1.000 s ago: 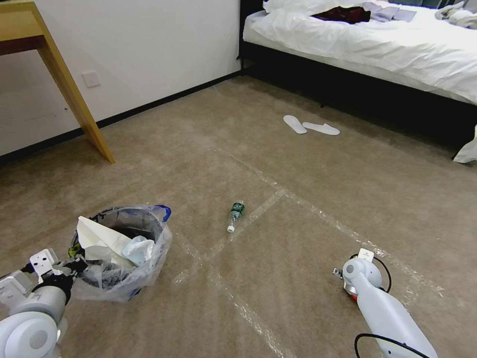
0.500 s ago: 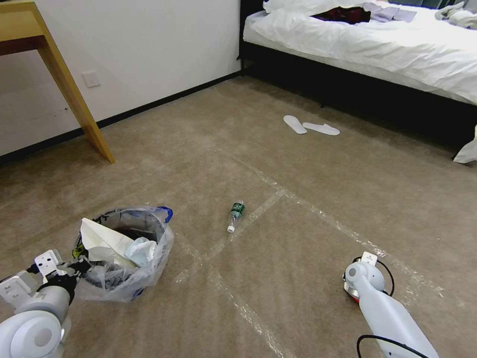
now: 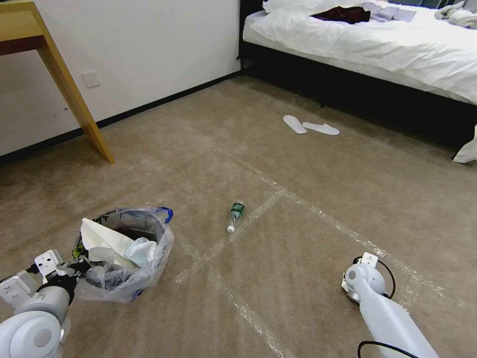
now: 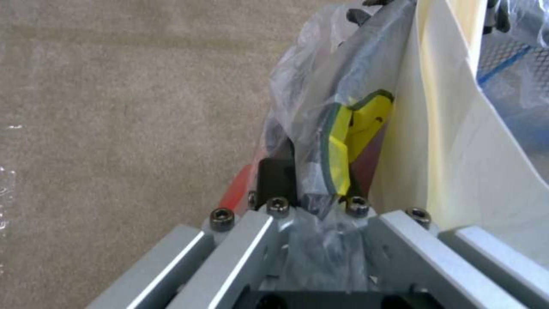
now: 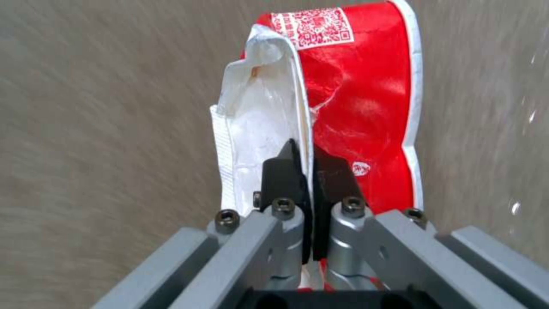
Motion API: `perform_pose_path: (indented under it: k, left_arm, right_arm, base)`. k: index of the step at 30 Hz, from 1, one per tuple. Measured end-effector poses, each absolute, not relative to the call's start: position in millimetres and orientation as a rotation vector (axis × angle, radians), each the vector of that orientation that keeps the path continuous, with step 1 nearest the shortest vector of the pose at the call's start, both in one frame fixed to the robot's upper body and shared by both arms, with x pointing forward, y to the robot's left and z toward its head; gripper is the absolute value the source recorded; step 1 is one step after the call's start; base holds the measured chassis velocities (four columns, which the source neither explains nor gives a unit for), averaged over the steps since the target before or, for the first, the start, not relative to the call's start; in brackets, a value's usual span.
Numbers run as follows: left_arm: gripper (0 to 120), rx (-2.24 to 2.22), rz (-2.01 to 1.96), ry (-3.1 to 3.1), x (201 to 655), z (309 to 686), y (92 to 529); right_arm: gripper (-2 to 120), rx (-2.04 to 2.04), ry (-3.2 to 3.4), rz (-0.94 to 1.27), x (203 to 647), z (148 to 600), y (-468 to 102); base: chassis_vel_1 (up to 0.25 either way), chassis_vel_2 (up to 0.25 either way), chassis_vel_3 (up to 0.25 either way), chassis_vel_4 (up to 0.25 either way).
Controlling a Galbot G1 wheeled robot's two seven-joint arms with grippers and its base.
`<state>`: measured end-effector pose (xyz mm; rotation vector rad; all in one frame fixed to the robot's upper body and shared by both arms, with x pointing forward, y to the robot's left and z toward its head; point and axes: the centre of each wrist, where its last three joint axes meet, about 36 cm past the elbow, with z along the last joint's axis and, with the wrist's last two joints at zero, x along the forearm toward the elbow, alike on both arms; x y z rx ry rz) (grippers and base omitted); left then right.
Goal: Pick up the trash bin and place the garbage on the floor into it.
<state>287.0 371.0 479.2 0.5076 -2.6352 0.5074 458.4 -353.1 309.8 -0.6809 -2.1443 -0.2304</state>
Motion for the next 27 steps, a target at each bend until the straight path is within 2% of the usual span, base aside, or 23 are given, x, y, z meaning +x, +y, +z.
perform_pose_path:
  k: [2,3,4,5,6,7,8,9,11,12,13,14,16,17,19,22,27]
  left_arm:
    - [0,0.507,0.505,-2.635,286.4,479.9,370.1]
    - [0,0.507,0.505,-2.635,286.4,479.9,370.1]
    - [0,0.504,0.503,-2.636,285.7,480.9,369.2]
    - [0,0.504,0.503,-2.636,285.7,480.9,369.2]
    - [0,0.499,0.5,-2.636,284.9,482.1,367.9]
    - [0,0.497,0.499,-2.636,284.7,482.5,367.4]
    - [0,0.492,0.496,-2.635,283.9,483.5,366.1]
    - [0,0.492,0.496,-2.635,283.9,483.5,366.1]
    - [0,0.48,0.496,-2.635,282.7,486.7,362.9]
    - [0,0.48,0.496,-2.635,282.7,486.7,362.9]
    - [0,0.472,0.497,-2.637,282.2,489.1,361.2]
    - [0,0.472,0.497,-2.637,282.2,489.1,361.2]
    - [0,0.465,0.493,-2.64,281.6,491.6,359.5]
    - [0,0.465,0.493,-2.64,281.6,491.6,359.5]
    - [0,0.455,0.496,-2.643,280.4,493.8,356.6]
    - [0,0.451,0.497,-2.644,279.8,494.5,355.3]
    - [0,0.444,0.496,-2.643,279.3,495.0,353.7]
  right_arm:
    - [0,-0.652,-2.242,-0.236,451.8,337.1,-350.9]
    - [0,-0.652,-2.242,-0.236,451.8,337.1,-350.9]
    - [0,-0.606,-2.344,-0.253,447.6,365.9,-344.2]
    - [0,-0.606,-2.344,-0.253,447.6,365.9,-344.2]
    - [0,-0.522,-2.475,-0.291,443.9,403.5,-333.6]
    - [0,-0.491,-2.521,-0.307,442.5,415.4,-329.9]
    - [0,-0.382,-2.648,-0.352,438.8,450.6,-315.6]
    - [0,-0.382,-2.648,-0.352,438.8,450.6,-315.6]
    - [0,-0.054,-2.883,-0.448,428.7,517.6,-287.1]
    - [0,-0.054,-2.883,-0.448,428.7,517.6,-287.1]
    - [0,0.22,-2.979,-0.507,418.5,557.8,-265.2]
    - [0,0.22,-2.979,-0.507,418.5,557.8,-265.2]
    - [0,0.625,-3.018,-0.586,404.8,606.1,-235.9]
    - [0,0.625,-3.018,-0.586,404.8,606.1,-235.9]
    - [0,1.004,-2.99,-0.639,395.2,640.3,-205.1]
    - [0,1.131,-2.959,-0.662,392.3,646.8,-193.3]
    - [0,1.587,-2.72,-0.715,383.7,655.7,-140.2]
  base:
    - [0.0,0.0,0.0,0.0]
    - [0.0,0.0,0.0,0.0]
    - [0.0,0.0,0.0,0.0]
    - [0.0,0.0,0.0,0.0]
    - [0.0,0.0,0.0,0.0]
    - [0.0,0.0,0.0,0.0]
    - [0.0,0.0,0.0,0.0]
    - [0.0,0.0,0.0,0.0]
    - [0.0,0.0,0.0,0.0]
    - [0.0,0.0,0.0,0.0]
    - [0.0,0.0,0.0,0.0]
    - [0.0,0.0,0.0,0.0]
    - [0.0,0.0,0.0,0.0]
    - [0.0,0.0,0.0,0.0]
    - [0.0,0.0,0.0,0.0]
    - [0.0,0.0,0.0,0.0]
    - [0.0,0.0,0.0,0.0]
